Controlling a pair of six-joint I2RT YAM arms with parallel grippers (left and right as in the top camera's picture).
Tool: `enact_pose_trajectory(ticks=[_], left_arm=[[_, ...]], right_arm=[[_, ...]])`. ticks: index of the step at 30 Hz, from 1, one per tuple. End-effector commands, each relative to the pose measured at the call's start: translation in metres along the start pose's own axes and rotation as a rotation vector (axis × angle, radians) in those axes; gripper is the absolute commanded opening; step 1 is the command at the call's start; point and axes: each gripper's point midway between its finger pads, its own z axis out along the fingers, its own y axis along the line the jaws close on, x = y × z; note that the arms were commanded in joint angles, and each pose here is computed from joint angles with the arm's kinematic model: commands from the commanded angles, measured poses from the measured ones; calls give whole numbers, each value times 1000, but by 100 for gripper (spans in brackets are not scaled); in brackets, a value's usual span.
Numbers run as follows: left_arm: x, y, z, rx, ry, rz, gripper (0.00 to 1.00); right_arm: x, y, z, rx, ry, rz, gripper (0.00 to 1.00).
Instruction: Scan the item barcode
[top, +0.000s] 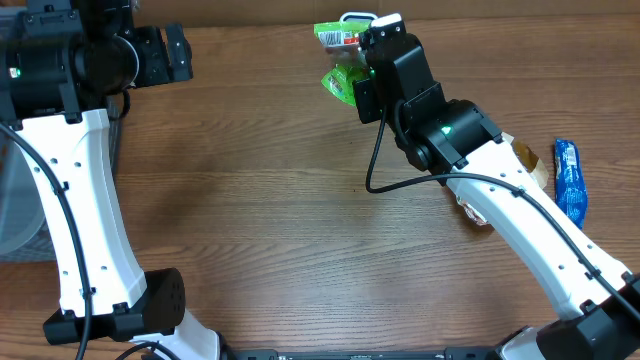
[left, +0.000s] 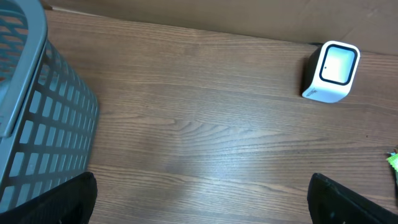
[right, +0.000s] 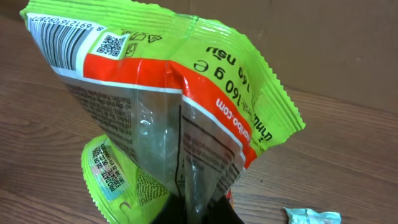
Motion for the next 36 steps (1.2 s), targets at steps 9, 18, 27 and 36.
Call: enact_pose_trajectory(ticks=[9,18,27,36], left_arm=[[-1,0,3,-3,4,-10,100],[-1,0,3,-3,4,-10,100],[-1,0,3,-3,4,-9,100],[-1,0,3,-3,4,-10,100]], right_arm=[[45,36,31,-198,158,155,4],[170,59,105,-306,479,-73,4],[147,44,92,-391,497,88,72],[200,22,80,-545,742,643,81]])
